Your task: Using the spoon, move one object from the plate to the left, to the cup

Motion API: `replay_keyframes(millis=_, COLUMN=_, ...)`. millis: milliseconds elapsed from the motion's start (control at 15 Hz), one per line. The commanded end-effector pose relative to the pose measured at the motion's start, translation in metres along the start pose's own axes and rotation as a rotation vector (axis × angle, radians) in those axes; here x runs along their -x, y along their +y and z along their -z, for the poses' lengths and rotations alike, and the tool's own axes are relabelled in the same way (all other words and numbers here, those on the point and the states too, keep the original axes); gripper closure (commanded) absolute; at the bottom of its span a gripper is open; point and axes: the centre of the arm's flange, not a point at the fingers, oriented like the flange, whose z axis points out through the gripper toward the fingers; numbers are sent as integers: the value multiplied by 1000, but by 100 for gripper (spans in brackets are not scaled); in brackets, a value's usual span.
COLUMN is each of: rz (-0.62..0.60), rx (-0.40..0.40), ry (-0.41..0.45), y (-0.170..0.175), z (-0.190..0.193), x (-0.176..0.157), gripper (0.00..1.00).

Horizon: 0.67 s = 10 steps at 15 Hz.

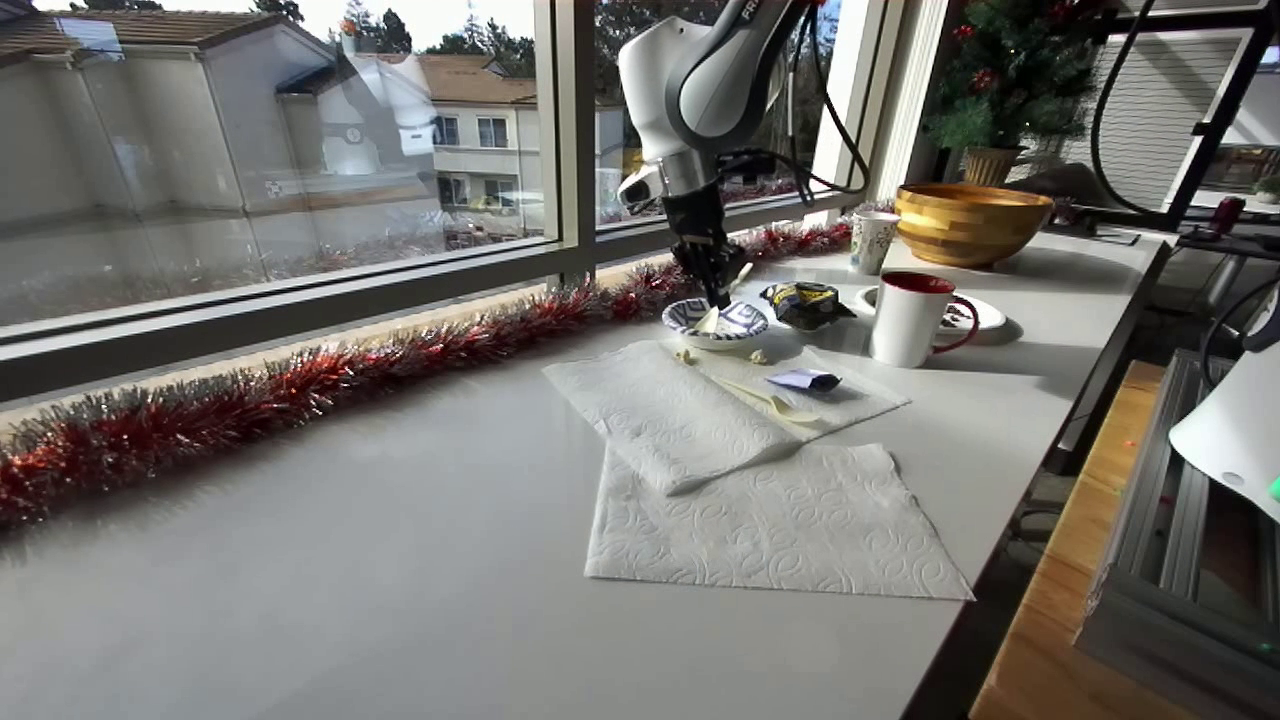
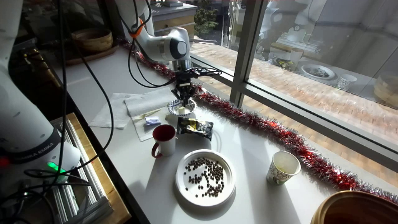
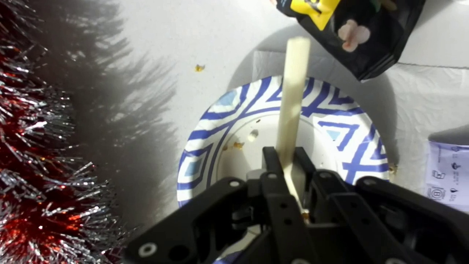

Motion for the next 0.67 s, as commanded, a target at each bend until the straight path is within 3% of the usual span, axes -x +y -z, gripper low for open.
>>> replay_keyframes(millis=0, rz=59, rx=20, ry=-1, y=-17, z=1, x=9, gripper=97)
replay_keyframes(millis=600, rz=137, rx=37, ry=10, y=-26, z=1, x=8, gripper=97)
